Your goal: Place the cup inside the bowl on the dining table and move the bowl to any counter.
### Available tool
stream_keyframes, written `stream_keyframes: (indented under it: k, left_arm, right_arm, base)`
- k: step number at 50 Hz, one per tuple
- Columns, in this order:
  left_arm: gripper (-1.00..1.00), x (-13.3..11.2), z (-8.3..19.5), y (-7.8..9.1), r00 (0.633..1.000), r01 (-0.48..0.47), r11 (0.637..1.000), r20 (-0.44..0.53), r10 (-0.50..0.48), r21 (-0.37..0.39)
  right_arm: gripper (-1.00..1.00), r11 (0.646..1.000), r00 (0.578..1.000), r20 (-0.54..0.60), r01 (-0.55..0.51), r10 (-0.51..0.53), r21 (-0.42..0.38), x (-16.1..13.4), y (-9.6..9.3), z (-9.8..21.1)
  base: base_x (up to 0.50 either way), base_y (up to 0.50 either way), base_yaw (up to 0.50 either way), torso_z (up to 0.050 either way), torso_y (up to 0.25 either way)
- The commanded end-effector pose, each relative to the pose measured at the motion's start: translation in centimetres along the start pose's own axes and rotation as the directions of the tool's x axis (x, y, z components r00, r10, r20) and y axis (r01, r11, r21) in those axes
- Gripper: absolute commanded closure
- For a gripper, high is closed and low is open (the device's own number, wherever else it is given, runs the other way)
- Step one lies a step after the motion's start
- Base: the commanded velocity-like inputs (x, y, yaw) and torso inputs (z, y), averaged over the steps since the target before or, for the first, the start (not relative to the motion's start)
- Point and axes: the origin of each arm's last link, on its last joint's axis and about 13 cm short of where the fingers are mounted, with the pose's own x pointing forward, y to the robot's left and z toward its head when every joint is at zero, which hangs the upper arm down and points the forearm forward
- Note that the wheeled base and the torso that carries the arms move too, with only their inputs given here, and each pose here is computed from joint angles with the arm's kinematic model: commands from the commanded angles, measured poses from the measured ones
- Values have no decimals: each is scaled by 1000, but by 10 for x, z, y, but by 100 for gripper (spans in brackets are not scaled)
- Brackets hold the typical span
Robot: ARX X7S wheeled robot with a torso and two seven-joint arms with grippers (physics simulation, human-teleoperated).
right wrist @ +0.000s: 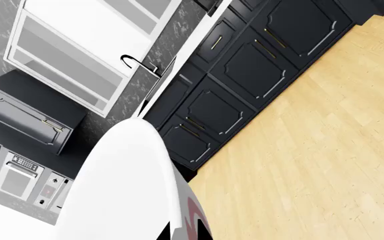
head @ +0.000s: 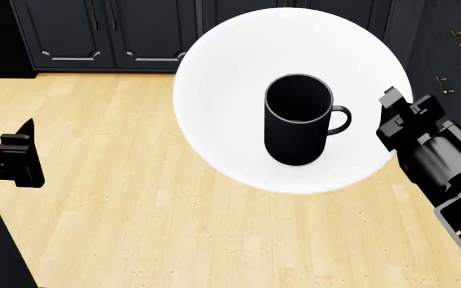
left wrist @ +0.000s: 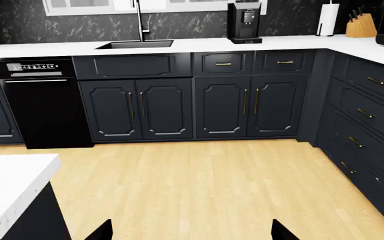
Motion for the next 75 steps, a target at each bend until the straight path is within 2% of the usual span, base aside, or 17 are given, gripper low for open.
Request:
stream_keyframes:
  k: [1,13,14,17,21,28,31,35,40,44,46,55,75]
  left_arm:
    - [-100,8,14,-2,1000,4,1000,23,-4,6]
    - [-100,5,2,-5,1000,5,1000,3,-5,6]
    - [-100,4,3,0,1000,3,1000,4,-3,5]
    - [-100,7,5,-7,1000,0,1000,11,0,4]
    - [-100,6,5,0,1000,6,1000,11,-6,0]
    - [-100,9,1,-6,1000,6,1000,8,-6,1]
    - [-100,7,2,2,1000,10,1000,8,-10,0]
    - [-100,7,3,-6,1000,5,1000,11,-6,3]
    - [-100,7,4,-6,1000,2,1000,12,-2,4]
    - [-100,7,5,-5,1000,2,1000,14,-3,6]
    - [-100,7,5,1,1000,3,1000,12,-3,5]
    - [-100,7,4,-2,1000,3,1000,8,-3,5]
    - [-100,3,1,1,1000,2,1000,4,-2,4]
  right_arm:
    - [100,999,999,25,-47,46,11,-3,10,13]
    - [100,999,999,0,-33,33,21,5,3,6]
    - [100,999,999,-1,-35,35,21,6,3,5]
    - [100,999,999,-6,-34,35,17,7,4,5]
    - [100,999,999,-6,-37,37,21,8,6,4]
    - [100,999,999,3,-37,37,18,8,8,7]
    - [100,999,999,4,-34,34,18,7,8,7]
    - [100,999,999,7,-37,37,19,6,9,8]
    - [100,999,999,3,-37,37,11,6,11,9]
    - [100,999,999,3,-36,36,11,5,11,9]
    - [100,999,999,5,-38,38,13,5,10,9]
    - [100,999,999,6,-40,40,17,5,8,7]
    - [100,999,999,12,-45,44,16,3,9,9]
  base:
    - [500,-16,0,0,0]
    - [500,-12,0,1,1]
    - [500,-8,0,0,10]
    - [500,-8,0,0,0]
    - [500,-13,0,0,3]
    - [500,-11,0,0,1]
    - [500,-11,0,0,0]
    - [500,-12,0,0,3]
    - [500,-12,0,0,0]
    - [500,-11,0,0,3]
    - [500,-14,0,0,0]
    - [500,-19,0,0,2]
    - [500,-24,0,1,2]
